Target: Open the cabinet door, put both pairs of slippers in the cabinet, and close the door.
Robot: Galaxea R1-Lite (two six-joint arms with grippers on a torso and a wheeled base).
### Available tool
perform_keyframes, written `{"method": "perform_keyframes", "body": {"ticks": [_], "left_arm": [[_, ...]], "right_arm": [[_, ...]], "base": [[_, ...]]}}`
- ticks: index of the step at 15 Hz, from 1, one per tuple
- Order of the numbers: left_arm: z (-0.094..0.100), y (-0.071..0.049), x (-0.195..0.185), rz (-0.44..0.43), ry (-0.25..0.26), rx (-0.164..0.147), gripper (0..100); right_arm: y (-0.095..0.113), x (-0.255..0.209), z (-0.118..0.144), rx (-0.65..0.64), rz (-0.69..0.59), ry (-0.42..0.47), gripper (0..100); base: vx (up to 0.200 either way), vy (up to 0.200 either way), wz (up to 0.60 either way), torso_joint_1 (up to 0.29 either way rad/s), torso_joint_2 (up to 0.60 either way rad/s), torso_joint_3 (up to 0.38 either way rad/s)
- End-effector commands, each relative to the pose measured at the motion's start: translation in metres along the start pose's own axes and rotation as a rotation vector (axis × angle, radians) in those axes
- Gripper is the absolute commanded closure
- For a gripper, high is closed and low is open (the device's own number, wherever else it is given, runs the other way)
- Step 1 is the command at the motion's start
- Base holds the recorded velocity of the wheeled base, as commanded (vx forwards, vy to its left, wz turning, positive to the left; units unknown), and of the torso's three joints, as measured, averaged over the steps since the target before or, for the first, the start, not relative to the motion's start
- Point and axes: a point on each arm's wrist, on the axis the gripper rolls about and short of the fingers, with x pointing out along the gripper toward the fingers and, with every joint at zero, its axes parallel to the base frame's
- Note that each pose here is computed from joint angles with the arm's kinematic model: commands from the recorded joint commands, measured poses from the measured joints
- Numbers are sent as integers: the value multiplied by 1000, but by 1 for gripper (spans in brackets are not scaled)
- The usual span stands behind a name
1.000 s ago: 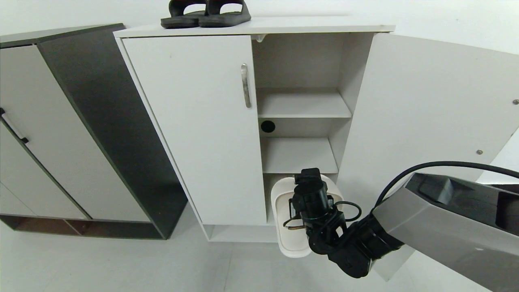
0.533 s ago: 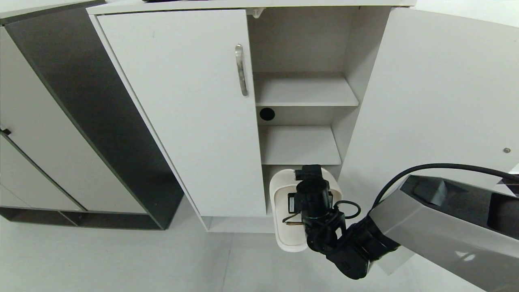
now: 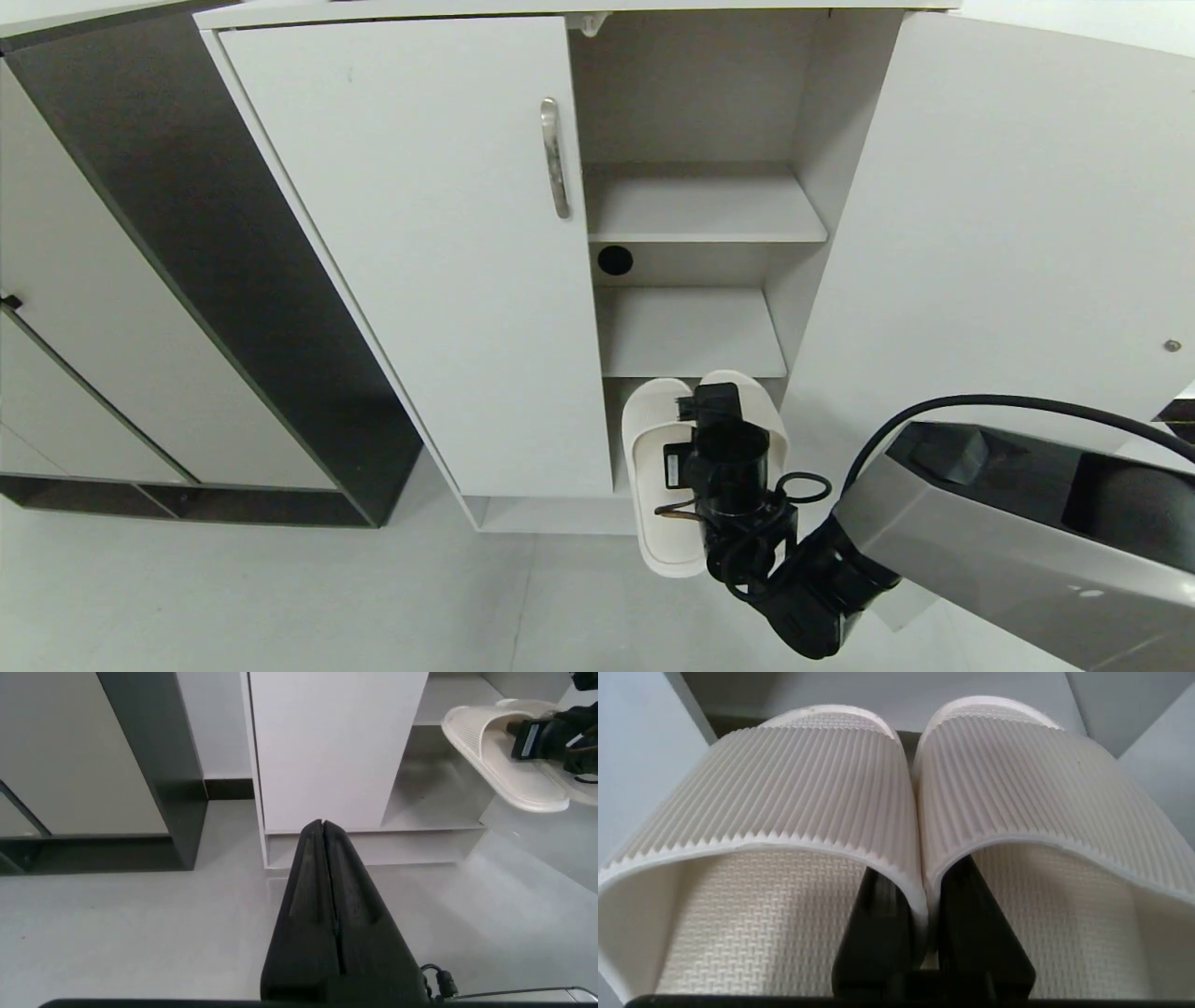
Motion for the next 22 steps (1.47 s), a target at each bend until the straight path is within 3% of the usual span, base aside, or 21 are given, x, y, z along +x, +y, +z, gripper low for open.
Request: {"method": "perform_keyframes", "body": {"ticks": [1,13,18,22], "left_arm": [[0,0,0,0,1,0,100],[0,0,0,0,1,0,100],[0,0,0,0,1,1,100],[0,0,0,0,1,1,100]], "right_arm": [[0,2,-5,-7,-2,8,100],[-2,5,-4,-10,-8,4,100],[-3,15,-9,0,-19,-3,100],[-7,49,-16,10,-66,-13,100]], "base": [[200,0,0,-2,2,7],[200,0,0,2,2,2],[0,0,0,0,0,0],[0,0,0,0,0,0]]}}
